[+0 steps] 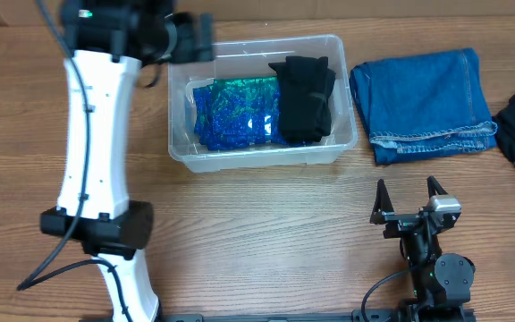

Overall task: Pack container
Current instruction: 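Retract left arm and move right gripper toward the black garment, then grasp the black garment beside the jeans with right gripper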

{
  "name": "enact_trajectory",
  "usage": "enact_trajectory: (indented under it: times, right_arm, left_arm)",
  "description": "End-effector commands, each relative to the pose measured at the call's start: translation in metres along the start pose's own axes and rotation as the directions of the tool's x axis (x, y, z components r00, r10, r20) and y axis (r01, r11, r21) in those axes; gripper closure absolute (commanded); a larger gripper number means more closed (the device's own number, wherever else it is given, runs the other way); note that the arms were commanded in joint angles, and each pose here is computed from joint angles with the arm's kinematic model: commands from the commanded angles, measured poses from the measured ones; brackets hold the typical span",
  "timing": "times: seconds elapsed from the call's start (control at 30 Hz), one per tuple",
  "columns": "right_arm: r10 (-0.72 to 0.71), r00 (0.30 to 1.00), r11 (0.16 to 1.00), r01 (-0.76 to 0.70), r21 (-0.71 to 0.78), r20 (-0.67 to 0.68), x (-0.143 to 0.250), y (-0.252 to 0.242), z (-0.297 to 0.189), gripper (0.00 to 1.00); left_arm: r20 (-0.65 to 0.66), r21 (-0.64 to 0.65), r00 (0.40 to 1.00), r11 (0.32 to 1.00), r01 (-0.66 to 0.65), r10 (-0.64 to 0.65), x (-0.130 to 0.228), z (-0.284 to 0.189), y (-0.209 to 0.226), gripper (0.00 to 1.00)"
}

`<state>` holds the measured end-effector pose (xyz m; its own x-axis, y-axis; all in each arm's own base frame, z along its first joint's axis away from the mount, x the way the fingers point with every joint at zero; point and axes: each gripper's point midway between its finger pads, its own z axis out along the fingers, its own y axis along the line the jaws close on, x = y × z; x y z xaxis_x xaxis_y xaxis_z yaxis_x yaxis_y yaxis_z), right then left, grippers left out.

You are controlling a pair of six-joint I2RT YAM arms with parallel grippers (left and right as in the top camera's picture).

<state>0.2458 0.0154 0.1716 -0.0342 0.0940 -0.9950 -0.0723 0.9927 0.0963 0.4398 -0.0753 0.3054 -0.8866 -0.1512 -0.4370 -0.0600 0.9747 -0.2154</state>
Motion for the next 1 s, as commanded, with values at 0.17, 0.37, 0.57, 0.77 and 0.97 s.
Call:
enact_trajectory:
  times: [0.17,0.37,0.57,0.77,0.97]
  right_arm:
    - [-0.003,1.000,1.000,0.003,0.003,0.001,0.002,-0.001,0.000,0.00]
    - [-0.003,1.000,1.000,0.003,0.003,0.001,0.002,-0.001,0.000,0.00]
    - [0.013,0.997,0.999,-0.009,-0.054,0.079,-0.018,0.009,-0.001,0.00]
    - [0.100,0.992,0.988,-0.090,-0.128,0.071,-0.086,0.028,-0.020,0.00]
    - [0.113,0.948,0.961,-0.180,-0.209,-0.299,-0.149,0.060,0.027,0.00]
  left_arm:
    - [0.044,-0.132,0.973,0.965,0.228,-0.224,-0.002,-0.042,0.122,0.00]
    - [0.045,-0.139,0.974,0.964,0.228,-0.224,-0.002,-0.042,0.123,0.00]
    - [0.045,-0.139,0.974,0.964,0.228,-0.224,-0.002,-0.042,0.123,0.00]
    - [0.045,-0.139,0.974,0.964,0.228,-0.224,-0.002,-0.042,0.123,0.00]
    - [0.045,-0.139,0.974,0.964,0.228,-0.224,-0.002,-0.042,0.123,0.00]
